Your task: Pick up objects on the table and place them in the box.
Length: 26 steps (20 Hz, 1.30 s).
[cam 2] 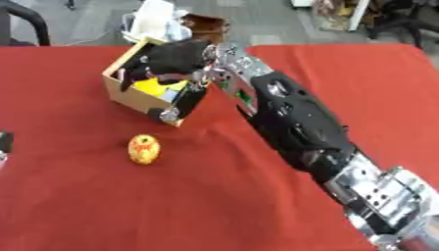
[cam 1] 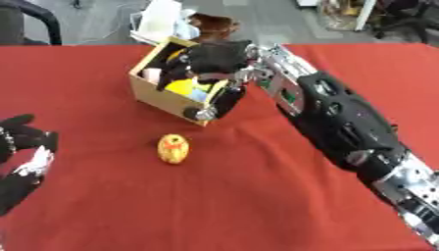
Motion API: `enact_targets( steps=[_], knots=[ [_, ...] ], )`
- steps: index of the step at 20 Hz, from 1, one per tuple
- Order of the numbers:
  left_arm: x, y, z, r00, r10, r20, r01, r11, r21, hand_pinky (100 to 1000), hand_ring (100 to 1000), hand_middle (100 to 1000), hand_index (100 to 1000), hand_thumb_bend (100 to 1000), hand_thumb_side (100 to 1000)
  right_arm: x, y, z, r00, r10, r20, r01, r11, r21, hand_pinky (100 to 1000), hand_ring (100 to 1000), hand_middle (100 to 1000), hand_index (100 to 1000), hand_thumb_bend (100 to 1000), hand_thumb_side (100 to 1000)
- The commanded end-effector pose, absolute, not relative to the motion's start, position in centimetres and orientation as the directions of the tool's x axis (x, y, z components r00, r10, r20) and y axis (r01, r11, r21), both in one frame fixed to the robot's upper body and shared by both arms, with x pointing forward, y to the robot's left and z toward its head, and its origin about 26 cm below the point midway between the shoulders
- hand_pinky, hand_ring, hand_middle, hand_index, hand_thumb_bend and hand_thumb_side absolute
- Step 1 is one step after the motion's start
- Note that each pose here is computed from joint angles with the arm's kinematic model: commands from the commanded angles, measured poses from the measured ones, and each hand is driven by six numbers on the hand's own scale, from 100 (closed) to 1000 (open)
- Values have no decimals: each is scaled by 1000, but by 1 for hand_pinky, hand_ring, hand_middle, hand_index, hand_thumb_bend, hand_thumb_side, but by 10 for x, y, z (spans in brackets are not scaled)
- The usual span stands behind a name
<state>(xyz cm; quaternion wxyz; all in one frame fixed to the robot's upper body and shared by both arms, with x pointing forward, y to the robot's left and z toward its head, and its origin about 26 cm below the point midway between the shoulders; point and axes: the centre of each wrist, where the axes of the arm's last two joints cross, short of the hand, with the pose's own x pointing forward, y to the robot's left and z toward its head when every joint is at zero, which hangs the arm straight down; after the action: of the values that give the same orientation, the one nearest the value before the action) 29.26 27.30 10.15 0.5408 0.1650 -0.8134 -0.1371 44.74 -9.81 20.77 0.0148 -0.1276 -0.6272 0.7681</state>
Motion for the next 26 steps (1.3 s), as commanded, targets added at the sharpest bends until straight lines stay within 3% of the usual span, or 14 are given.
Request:
enact_targets(
  steps=[1, 14, 26],
  knots=[
    [293, 275, 110, -385, -430, 817, -131, 901, 412, 711, 557, 557, 775, 394, 449, 440, -85, 212, -976, 134, -171, 136, -238, -962, 805, 750, 803, 882, 135, 349],
    [294, 273, 109, -386, -426, 818, -115, 902, 416, 712, 556, 557, 775, 395, 453, 439, -78, 172, -988, 151, -38, -19, -361, -932, 794, 737, 797, 882, 113, 341],
    [294, 273, 109, -387, -424, 819, -111, 903, 415, 712, 556, 557, 776, 397, 454, 448, -87, 140, -980, 198, -22, -62, -406, -912, 793, 739, 802, 888, 125, 342]
  ],
)
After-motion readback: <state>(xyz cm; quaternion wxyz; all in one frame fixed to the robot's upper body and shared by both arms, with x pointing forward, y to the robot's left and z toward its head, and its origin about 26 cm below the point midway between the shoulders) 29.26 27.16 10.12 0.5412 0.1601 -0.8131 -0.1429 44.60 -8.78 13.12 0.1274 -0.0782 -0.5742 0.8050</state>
